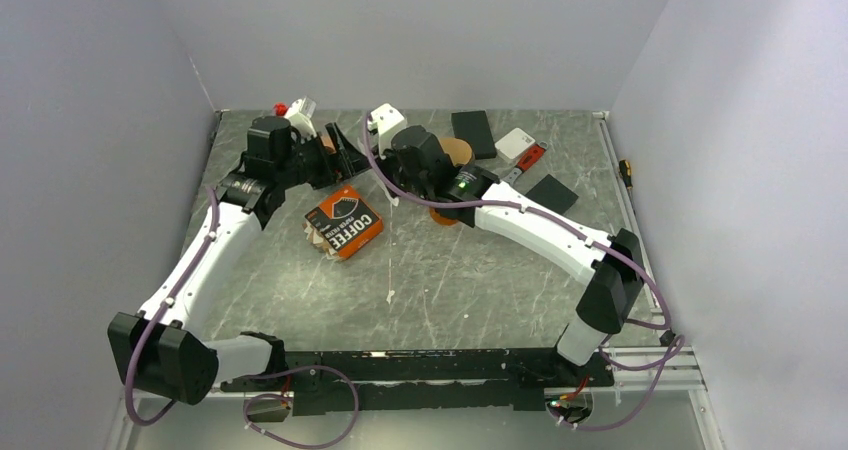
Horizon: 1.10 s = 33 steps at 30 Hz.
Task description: Place the coffee filter in the dripper
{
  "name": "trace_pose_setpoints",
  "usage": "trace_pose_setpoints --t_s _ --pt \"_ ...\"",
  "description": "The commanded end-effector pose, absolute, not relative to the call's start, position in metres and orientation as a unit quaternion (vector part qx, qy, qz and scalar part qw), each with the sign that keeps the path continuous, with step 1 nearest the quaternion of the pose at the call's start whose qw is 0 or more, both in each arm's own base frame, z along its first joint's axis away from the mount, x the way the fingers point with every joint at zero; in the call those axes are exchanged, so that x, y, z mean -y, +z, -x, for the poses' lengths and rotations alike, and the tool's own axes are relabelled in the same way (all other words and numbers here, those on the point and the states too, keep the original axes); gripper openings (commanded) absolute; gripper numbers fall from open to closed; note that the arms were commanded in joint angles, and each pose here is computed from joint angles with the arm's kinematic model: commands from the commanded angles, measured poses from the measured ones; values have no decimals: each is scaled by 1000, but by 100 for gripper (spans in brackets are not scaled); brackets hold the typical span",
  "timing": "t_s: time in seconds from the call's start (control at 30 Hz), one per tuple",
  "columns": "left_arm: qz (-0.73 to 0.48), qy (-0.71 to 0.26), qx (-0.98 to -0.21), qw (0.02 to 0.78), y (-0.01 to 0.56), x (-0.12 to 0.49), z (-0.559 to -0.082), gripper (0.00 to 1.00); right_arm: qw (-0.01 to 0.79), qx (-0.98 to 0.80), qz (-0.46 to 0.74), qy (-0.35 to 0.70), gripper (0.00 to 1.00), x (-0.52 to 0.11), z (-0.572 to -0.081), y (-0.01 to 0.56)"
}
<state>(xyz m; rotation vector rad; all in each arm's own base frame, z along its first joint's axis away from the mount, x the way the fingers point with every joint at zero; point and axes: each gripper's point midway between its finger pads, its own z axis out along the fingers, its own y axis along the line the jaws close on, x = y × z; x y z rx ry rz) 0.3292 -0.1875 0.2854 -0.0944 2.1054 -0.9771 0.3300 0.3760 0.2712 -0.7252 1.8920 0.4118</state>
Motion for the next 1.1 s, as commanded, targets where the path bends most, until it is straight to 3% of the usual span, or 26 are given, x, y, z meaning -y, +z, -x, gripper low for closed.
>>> trace_pose_setpoints --t_s 0.0,0.27,0.43,0.6,0.8,0.93,1.07 --pt "79 -353 -832 421 279 175 -345 82 540 -768 285 194 0 -382 -332 302" --pt "113 -294 -849 424 264 154 -349 61 539 -767 281 207 0 -385 -330 306" --pt "98 -336 -841 413 269 171 -351 44 536 -765 280 219 0 -390 -329 307" --pt "87 -348 -842 403 268 183 -352 64 535 -765 275 233 0 -395 -328 314" --pt "84 -367 -833 405 269 193 -350 62 531 -766 269 241 0 -398 -329 317" --pt "91 -375 -828 408 266 194 -350 51 530 -767 268 244 0 -400 -329 317" --pt "101 -363 -834 404 265 191 -351 30 529 -770 264 238 0 -399 -331 313"
